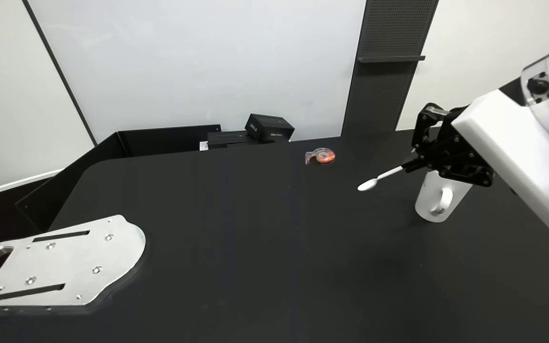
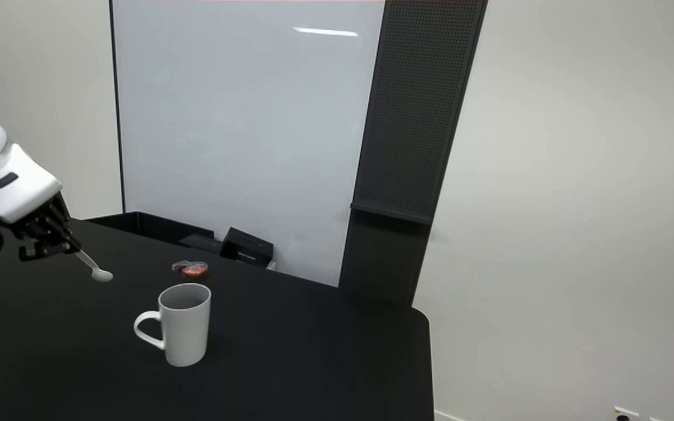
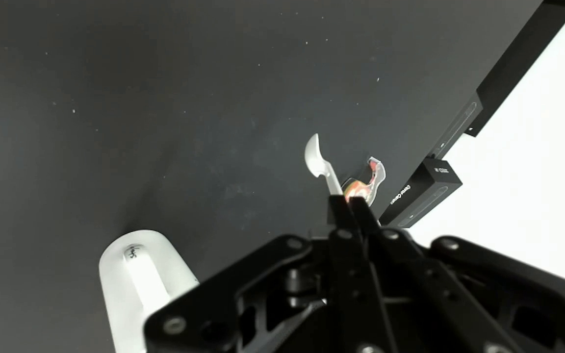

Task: Take the spoon out of the cup and put it on the table

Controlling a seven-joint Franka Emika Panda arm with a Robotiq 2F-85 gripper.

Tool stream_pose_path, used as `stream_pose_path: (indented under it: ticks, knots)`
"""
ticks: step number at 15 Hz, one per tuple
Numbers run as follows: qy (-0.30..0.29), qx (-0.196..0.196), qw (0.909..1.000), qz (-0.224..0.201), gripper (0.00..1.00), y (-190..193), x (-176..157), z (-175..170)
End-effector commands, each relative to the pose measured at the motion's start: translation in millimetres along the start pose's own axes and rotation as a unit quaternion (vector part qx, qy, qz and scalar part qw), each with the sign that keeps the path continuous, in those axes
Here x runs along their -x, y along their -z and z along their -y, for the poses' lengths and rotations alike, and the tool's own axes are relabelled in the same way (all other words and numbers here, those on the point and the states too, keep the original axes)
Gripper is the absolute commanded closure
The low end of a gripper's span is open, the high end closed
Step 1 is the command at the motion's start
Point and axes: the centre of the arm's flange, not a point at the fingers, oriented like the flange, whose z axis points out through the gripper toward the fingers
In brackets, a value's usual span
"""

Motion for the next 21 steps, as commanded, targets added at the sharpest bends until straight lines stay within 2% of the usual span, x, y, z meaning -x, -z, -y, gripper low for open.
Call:
stream_pose_path:
  ticks: [1, 14, 15, 17, 21]
  knots:
    - [-0.012, 0.000, 0.9998, -0.016, 0.99, -39, 30, -25]
    - [-0.001, 0.058, 0.9983, -0.009, 0.99, -87, 54, -44]
    - [0.001, 0.064, 0.9979, -0.009, 0.72, -91, 56, -44]
    - [0.004, 0.066, 0.9977, -0.014, 0.67, -93, 59, -42]
    - [-0.016, 0.090, 0.9958, 0.000, 0.38, -79, 54, -24]
